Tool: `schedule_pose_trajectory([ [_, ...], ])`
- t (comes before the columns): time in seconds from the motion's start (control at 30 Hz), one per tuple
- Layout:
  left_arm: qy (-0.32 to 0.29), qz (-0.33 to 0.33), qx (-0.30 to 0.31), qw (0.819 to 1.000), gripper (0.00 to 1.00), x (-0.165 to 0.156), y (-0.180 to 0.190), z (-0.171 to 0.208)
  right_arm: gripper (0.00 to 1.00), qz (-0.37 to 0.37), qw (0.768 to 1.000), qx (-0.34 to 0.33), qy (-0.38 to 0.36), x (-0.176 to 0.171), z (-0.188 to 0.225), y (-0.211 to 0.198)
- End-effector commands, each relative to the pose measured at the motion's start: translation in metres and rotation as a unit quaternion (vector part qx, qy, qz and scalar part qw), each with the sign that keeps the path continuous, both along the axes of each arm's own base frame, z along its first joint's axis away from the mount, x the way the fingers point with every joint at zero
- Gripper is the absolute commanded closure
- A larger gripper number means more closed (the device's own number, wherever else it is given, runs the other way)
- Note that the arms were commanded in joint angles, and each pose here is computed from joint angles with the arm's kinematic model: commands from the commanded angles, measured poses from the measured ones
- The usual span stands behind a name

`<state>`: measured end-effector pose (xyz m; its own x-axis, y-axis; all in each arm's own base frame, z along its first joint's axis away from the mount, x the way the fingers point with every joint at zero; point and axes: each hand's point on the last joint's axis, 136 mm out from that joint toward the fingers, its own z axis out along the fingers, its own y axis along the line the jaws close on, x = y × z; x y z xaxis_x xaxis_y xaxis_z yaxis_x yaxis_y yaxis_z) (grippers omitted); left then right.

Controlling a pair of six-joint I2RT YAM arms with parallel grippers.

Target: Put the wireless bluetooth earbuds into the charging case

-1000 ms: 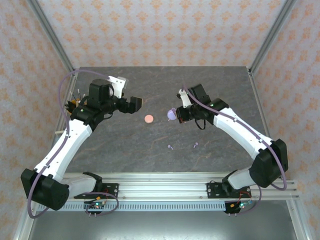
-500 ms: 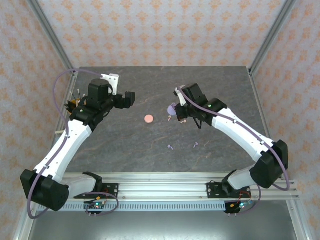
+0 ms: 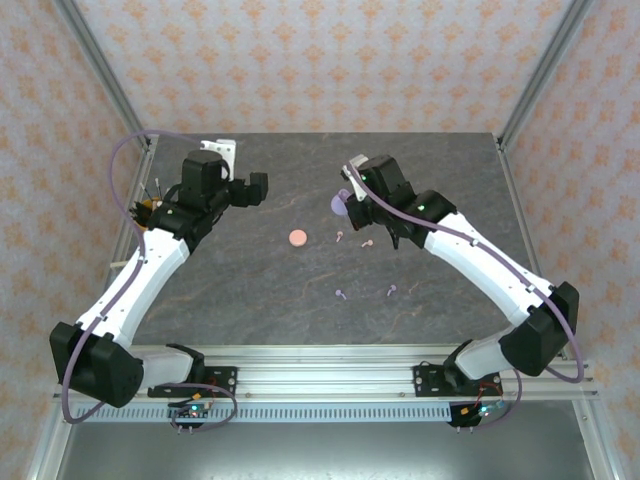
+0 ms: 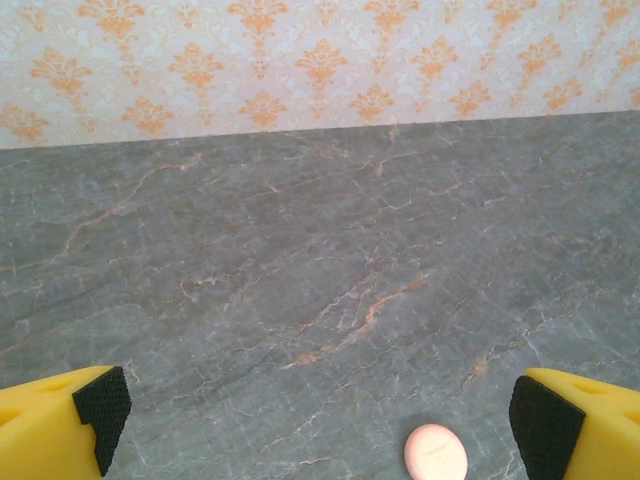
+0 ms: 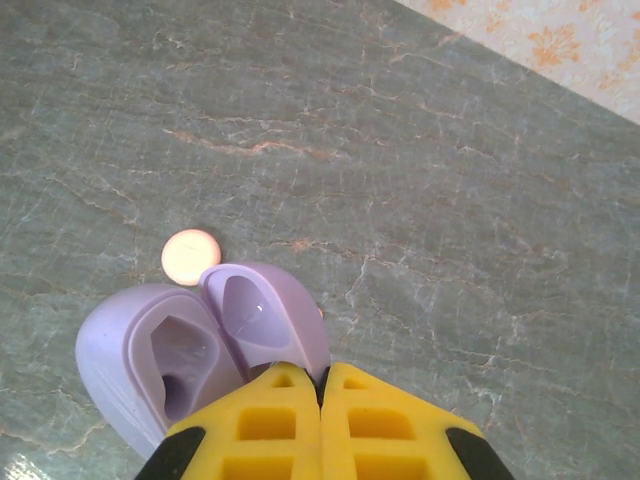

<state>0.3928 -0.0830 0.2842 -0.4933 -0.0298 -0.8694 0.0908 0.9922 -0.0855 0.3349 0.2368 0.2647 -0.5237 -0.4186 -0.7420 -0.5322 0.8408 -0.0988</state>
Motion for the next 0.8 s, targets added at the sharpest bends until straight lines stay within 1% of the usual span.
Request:
schedule_pose_trajectory([
  [0.0, -0.031, -0.035, -0.027, 0.999, 0.00, 0.003, -0.012, 0.018, 1.00, 0.004, 0.999, -0.005, -0.046, 0.011, 0.024, 0.005],
  [0.07, -0.032, -0.051, -0.031, 0.998, 0.00, 0.003, -0.018, 0.019, 1.00, 0.008, 0.998, -0.011, -0.056, 0.012, 0.028, 0.007],
  [0.1, -0.030, -0.069, -0.030, 0.997, 0.00, 0.003, -0.023, 0.019, 1.00, 0.010, 0.998, -0.017, -0.063, 0.013, 0.030, 0.008],
  [0.13, -0.028, -0.101, -0.031, 0.994, 0.00, 0.000, -0.033, 0.019, 1.00, 0.013, 0.997, -0.023, -0.070, 0.013, 0.032, 0.009],
  [0.2, -0.020, -0.141, -0.044, 0.989, 0.00, -0.004, -0.047, 0.019, 1.00, 0.017, 0.996, -0.035, -0.082, 0.014, 0.035, 0.012],
  [0.3, 0.004, -0.214, -0.061, 0.975, 0.01, -0.015, -0.070, 0.019, 1.00, 0.020, 0.994, -0.053, -0.097, 0.016, 0.038, 0.015],
  [0.33, 0.011, -0.248, -0.066, 0.966, 0.07, -0.020, -0.079, 0.017, 1.00, 0.022, 0.993, -0.055, -0.102, 0.016, 0.040, 0.016],
  [0.43, 0.021, -0.332, -0.084, 0.939, 0.13, -0.039, -0.103, 0.016, 1.00, 0.021, 0.992, -0.059, -0.110, 0.018, 0.042, 0.014],
  [0.57, 0.029, -0.402, -0.102, 0.909, 0.13, -0.061, -0.122, 0.018, 1.00, 0.024, 0.991, -0.059, -0.115, 0.014, 0.045, 0.012],
  [0.67, 0.064, -0.450, -0.117, 0.883, 0.13, -0.077, -0.137, 0.016, 1.00, 0.031, 0.991, -0.051, -0.120, 0.005, 0.050, 0.012],
  [0.7, 0.075, -0.467, -0.118, 0.873, 0.13, -0.082, -0.143, 0.015, 1.00, 0.035, 0.991, -0.051, -0.121, 0.001, 0.050, 0.014],
  [0.77, 0.093, -0.490, -0.111, 0.859, 0.14, -0.090, -0.155, 0.012, 1.00, 0.042, 0.990, -0.056, -0.121, -0.005, 0.050, 0.016],
])
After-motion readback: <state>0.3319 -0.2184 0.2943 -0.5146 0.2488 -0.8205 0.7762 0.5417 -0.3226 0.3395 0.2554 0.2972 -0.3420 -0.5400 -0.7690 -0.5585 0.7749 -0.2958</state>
